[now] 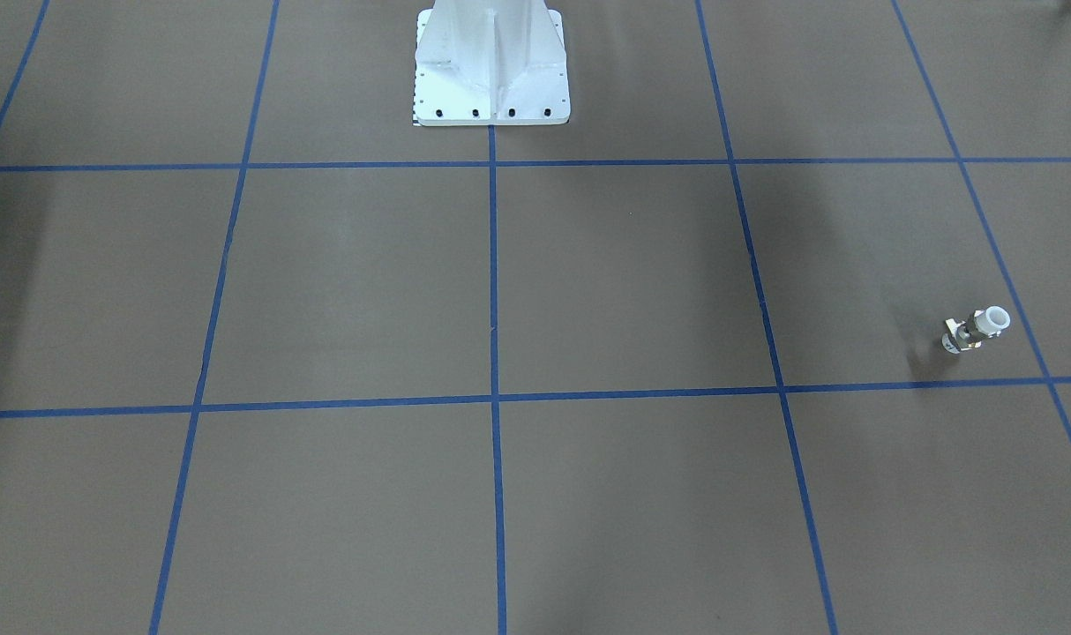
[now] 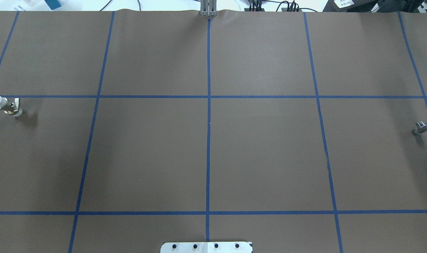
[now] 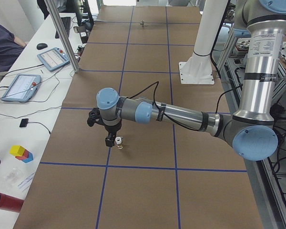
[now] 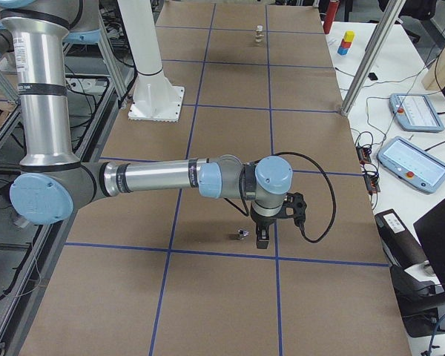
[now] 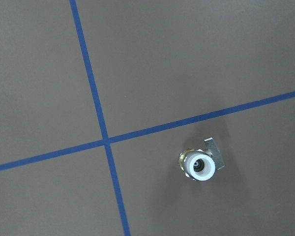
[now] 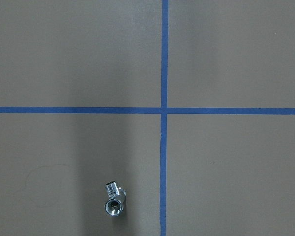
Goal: Assemble PPR valve and pipe with both arms
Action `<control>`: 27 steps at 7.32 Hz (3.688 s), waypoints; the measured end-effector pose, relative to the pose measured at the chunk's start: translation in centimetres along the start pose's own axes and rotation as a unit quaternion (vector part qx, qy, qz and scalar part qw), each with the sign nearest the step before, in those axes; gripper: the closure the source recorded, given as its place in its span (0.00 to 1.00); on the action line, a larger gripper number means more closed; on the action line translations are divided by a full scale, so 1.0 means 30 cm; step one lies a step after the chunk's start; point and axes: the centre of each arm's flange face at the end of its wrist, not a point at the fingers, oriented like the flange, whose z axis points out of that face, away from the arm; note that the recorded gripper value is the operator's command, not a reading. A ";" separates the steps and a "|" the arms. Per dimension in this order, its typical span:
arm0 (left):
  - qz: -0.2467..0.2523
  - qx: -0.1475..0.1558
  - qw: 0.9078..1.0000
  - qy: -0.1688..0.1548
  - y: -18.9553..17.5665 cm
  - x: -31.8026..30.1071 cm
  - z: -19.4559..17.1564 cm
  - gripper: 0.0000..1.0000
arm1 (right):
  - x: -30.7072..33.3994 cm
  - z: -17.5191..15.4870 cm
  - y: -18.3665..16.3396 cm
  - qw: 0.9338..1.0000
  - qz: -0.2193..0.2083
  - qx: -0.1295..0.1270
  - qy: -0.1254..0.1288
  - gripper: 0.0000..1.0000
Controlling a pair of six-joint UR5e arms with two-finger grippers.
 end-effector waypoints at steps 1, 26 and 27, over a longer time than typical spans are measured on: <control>-0.011 -0.004 1.000 0.001 -0.021 0.038 0.019 0.00 | -0.007 -0.007 -0.006 1.000 -0.001 0.002 -0.001 0.00; -0.030 -0.032 0.999 -0.013 -0.109 0.170 0.540 1.00 | -0.005 -0.001 -0.006 1.000 0.003 0.000 -0.006 0.00; -0.029 -0.028 0.999 -0.012 -0.122 0.211 0.497 1.00 | -0.006 -0.002 -0.006 1.000 0.004 0.000 -0.006 0.00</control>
